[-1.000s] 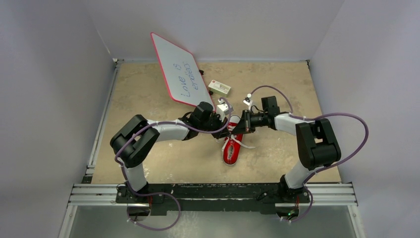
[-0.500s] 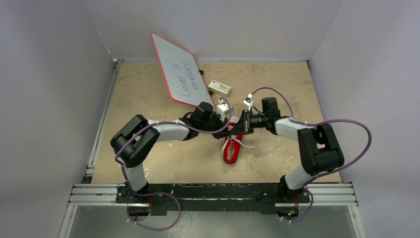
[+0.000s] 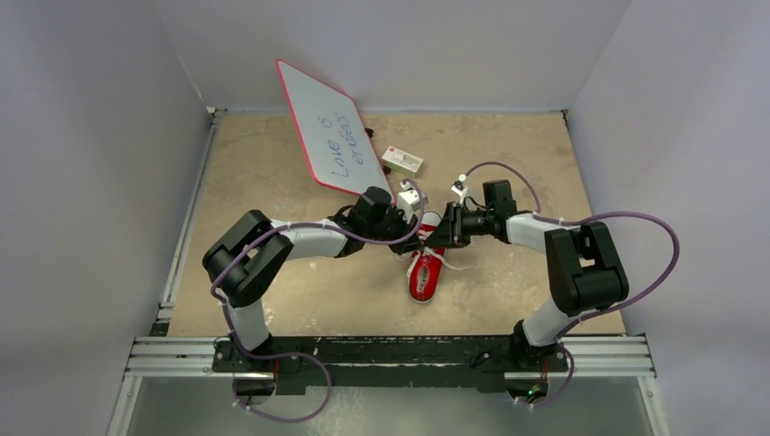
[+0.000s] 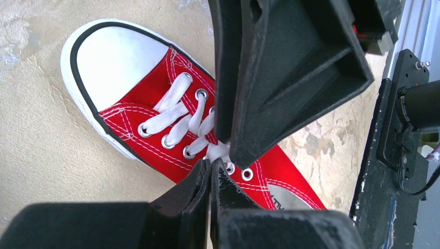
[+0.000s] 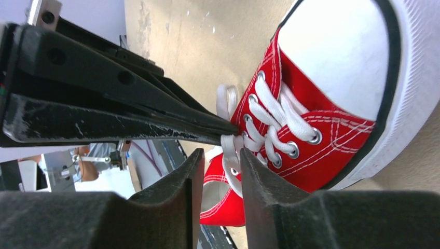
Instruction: Tie the shoes
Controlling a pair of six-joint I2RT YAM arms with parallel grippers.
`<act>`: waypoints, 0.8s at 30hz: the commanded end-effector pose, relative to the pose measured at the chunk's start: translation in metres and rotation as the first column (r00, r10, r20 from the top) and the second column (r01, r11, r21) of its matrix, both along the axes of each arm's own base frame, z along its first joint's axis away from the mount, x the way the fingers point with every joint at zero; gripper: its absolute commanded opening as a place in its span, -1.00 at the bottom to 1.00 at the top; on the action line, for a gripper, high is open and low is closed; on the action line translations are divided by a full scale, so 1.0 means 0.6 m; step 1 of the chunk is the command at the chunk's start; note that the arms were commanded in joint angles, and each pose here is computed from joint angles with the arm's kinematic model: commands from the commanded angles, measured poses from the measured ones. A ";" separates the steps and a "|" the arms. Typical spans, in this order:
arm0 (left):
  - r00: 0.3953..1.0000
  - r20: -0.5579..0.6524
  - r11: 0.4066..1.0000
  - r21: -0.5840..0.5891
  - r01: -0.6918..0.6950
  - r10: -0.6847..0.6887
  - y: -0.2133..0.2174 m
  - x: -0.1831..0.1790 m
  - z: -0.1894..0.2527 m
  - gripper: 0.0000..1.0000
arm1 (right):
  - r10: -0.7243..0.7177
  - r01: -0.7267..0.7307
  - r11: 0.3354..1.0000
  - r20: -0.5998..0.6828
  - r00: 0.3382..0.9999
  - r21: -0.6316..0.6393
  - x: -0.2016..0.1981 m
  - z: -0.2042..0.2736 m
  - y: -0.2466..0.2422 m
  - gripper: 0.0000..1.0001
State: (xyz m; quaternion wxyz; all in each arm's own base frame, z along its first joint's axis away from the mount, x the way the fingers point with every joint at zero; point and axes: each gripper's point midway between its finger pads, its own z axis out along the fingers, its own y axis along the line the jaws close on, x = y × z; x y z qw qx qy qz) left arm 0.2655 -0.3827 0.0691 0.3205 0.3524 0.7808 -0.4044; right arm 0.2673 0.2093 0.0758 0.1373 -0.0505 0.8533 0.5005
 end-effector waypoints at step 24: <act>0.998 0.054 0.996 -0.084 0.036 -0.032 -0.027 0.014 0.041 -1.00 | -0.014 0.004 0.987 0.056 0.998 0.160 -0.001 0.042 0.024 -0.67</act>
